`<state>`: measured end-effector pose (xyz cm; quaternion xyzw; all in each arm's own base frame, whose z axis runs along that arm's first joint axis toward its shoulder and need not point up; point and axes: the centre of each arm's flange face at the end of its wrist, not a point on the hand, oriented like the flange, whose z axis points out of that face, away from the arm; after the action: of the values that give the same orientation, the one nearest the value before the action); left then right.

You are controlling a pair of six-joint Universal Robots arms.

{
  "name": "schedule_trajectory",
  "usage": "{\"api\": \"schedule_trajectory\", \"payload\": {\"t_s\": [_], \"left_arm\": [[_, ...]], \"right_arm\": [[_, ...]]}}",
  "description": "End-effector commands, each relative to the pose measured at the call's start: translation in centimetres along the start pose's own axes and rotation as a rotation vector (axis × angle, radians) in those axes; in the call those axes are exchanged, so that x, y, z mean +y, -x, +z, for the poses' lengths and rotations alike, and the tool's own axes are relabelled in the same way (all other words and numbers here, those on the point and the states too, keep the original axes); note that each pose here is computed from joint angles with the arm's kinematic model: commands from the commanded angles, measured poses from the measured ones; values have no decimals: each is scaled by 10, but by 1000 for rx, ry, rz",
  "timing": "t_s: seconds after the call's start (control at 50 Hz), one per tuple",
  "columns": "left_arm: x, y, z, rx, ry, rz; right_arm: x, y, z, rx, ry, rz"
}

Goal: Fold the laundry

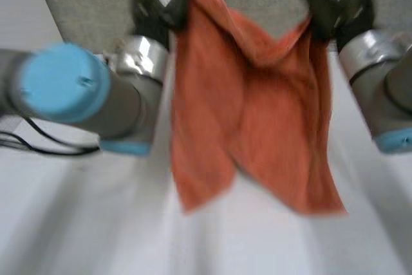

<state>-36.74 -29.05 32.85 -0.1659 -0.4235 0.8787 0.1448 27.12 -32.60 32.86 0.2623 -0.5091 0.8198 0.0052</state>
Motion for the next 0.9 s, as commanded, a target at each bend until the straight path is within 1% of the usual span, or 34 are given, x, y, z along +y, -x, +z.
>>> {"api": "schedule_trajectory", "payload": {"t_s": [0.02,0.04,0.08,0.1,0.14,0.16,0.2,0.22,0.24,0.26,0.28,0.3,0.32,0.36,0.38,0.4,0.42,0.46,0.48,0.52,0.58,0.64,0.7,0.74,0.76,0.8,0.82,0.86,0.88,0.9], "left_arm": [[-46,38,2,-141,-101,11],[-46,38,2,-141,-101,11],[-41,38,-22,-130,-22,20],[-41,38,-22,-130,-21,20],[-29,32,-54,-89,104,33],[-29,32,-55,-89,104,33],[-11,20,-92,-28,253,37],[-11,20,-92,-28,254,37],[-1,11,-113,14,333,35],[-1,11,-113,14,333,35],[5,1,-133,58,401,35],[13,-4,-150,83,473,42],[13,-4,-150,84,473,42],[34,-3,-178,77,625,77],[35,-3,-179,77,626,77],[44,-3,-191,72,698,100],[44,-3,-191,72,699,101],[58,-4,-213,86,832,140],[58,-4,-214,86,833,140],[63,-5,-226,116,923,159],[59,-7,-232,141,969,158],[49,-13,-233,172,985,144],[46,-14,-231,178,985,141],[34,-12,-215,167,950,130],[34,-12,-215,167,950,130],[21,-5,-191,136,880,110],[21,-5,-191,136,880,110],[24,10,-165,111,836,95],[24,10,-165,110,836,95],[28,20,-152,107,816,83]], "right_arm": [[-45,-24,-8,96,-162,111],[-45,-24,-13,90,-153,119],[-41,-19,-20,62,-128,121],[-41,-19,-20,62,-127,122],[-21,3,-38,-80,-27,132],[-21,3,-38,-81,-27,132],[-3,23,-58,-226,82,160],[-3,23,-58,-227,83,161],[5,31,-67,-278,134,177],[17,37,-75,-301,194,189],[17,37,-75,-302,195,189],[30,41,-81,-306,247,193],[30,41,-81,-306,248,193],[56,41,-89,-290,336,179],[56,41,-89,-290,337,179],[67,39,-93,-278,373,160],[76,36,-96,-267,405,134],[82,35,-99,-260,429,111],[82,35,-99,-260,429,111],[87,35,-104,-262,449,91],[91,34,-105,-261,460,90],[96,31,-105,-249,472,90],[101,33,-108,-257,487,95],[103,34,-110,-263,491,96],[104,36,-112,-268,495,97],[105,37,-113,-270,499,96],[105,37,-113,-271,499,96],[106,40,-116,-280,499,95],[106,40,-116,-280,499,95],[108,41,-117,-281,502,96]]}}
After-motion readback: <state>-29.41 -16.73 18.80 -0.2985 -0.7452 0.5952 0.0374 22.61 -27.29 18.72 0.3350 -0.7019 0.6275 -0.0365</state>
